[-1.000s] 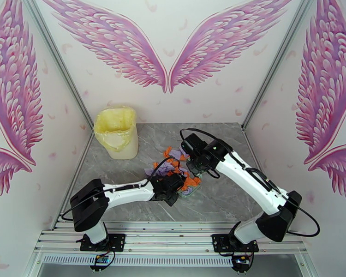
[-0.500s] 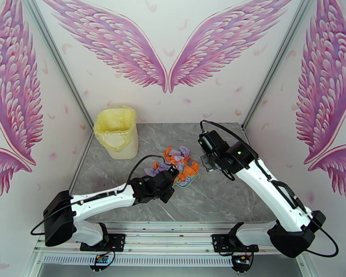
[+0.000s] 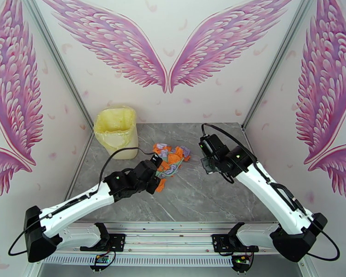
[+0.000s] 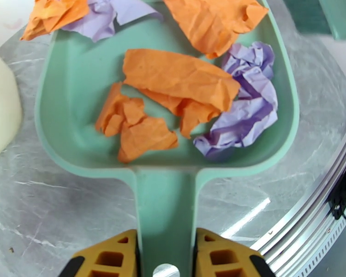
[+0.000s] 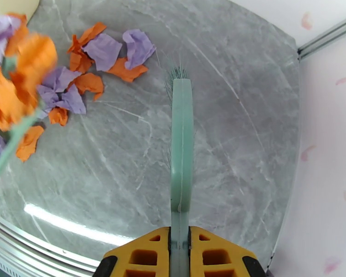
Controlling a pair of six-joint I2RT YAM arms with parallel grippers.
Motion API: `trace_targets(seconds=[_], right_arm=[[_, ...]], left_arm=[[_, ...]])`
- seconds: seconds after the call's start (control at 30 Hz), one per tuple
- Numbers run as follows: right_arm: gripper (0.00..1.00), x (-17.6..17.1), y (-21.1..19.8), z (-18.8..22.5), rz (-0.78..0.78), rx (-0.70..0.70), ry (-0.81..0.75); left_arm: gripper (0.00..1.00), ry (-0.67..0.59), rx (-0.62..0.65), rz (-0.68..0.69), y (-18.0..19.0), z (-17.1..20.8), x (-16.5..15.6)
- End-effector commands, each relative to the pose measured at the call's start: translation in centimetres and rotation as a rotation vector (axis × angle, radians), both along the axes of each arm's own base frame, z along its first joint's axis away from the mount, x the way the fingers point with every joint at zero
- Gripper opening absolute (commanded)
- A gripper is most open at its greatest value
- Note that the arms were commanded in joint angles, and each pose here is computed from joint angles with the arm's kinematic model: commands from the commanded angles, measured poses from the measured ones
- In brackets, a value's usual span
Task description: Sweep away the paper scraps from the table
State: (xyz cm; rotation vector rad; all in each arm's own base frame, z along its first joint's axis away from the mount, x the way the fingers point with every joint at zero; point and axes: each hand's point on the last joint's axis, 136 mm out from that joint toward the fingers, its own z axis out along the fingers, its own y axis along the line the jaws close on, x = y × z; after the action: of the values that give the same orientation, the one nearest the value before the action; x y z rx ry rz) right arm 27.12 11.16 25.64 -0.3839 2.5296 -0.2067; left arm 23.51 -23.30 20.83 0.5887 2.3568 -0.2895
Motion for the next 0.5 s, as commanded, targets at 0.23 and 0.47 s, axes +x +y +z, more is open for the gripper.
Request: trace_targets(seconds=[0.23,0.47], right_arm=[[0.00,-0.4,0.7,-2.0,0.010,0.062,0.009],[0.00,-0.6,1.0,-2.9,0.029,0.072,0.026]], left_arm=[[0.00,-0.101,-0.009,0.148,7.2,7.7,2.0],[0.00,-0.086,-0.035,0.223,10.3,10.8,4.1]])
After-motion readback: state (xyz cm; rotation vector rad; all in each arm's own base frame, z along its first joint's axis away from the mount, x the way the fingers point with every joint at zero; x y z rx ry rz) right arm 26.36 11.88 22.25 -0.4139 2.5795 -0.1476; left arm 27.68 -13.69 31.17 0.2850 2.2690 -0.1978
